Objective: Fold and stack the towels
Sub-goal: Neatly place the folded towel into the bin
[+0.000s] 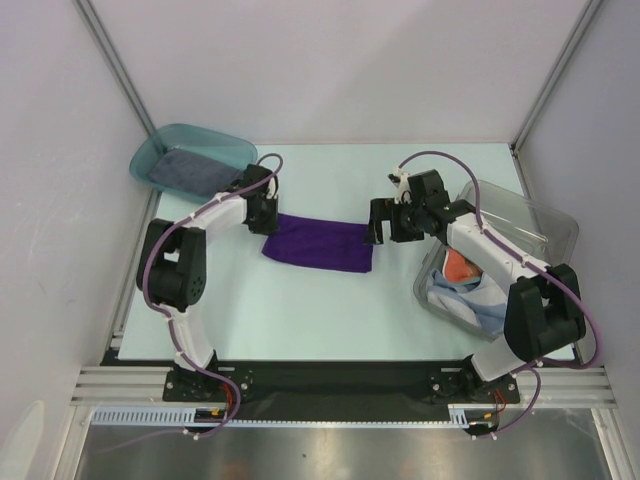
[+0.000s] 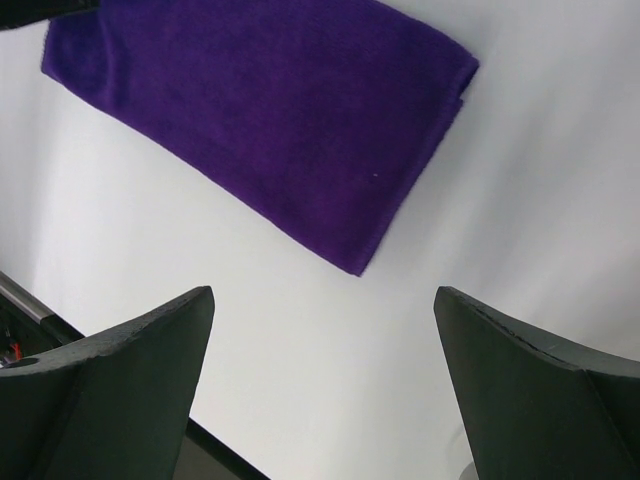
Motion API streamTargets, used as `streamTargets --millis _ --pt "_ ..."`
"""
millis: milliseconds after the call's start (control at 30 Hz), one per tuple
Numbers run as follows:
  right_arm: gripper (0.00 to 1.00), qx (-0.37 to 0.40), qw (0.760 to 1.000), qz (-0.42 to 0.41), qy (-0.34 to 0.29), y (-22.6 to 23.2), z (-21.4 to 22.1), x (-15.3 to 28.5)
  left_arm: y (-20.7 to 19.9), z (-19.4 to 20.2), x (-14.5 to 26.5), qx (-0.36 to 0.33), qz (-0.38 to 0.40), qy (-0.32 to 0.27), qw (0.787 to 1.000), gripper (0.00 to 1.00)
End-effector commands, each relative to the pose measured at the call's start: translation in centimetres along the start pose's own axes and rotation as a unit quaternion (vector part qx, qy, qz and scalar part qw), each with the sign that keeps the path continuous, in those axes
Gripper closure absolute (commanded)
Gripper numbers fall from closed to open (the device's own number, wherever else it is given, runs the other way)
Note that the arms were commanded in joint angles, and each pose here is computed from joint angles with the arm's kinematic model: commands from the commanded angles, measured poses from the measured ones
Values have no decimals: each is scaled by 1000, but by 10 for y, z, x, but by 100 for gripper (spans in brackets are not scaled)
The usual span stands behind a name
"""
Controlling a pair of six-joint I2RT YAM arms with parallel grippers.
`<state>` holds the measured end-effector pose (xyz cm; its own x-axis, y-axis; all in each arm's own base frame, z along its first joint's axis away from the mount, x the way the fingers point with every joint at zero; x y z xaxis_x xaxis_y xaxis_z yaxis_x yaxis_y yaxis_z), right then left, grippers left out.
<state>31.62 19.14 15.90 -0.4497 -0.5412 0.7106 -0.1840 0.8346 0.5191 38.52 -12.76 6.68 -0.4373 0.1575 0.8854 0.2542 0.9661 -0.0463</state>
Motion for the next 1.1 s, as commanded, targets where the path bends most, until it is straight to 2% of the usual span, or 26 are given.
streamTargets --millis 0,367,633,833,1067 --pt "0 13 999 -16 -36 9 -14 11 18 -31 30 -41 -59 -41 997 100" --pt "0 7 999 -11 -43 3 -21 10 48 -62 44 -96 -151 -42 983 100" --pt "0 9 998 -3 -54 0 -26 12 77 -103 55 -153 -240 -44 958 100" --pt "0 7 998 9 -58 -7 -27 12 107 -138 59 -147 -272 -53 949 100" --pt "0 7 998 19 -64 -11 -26 11 153 -183 91 -120 -320 -111 933 100"
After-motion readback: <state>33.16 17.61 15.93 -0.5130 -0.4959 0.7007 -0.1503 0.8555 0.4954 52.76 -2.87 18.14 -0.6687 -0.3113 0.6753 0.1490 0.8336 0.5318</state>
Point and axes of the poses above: each gripper's point midway between its finger pads, its own x axis back along the fingers, its own y axis along the line the jaws close on, z = x × y, the point moved 3 cm from there along x, back along the fingers, and after that the axes turned 12 degrees about -x, right-handed, at the moved point
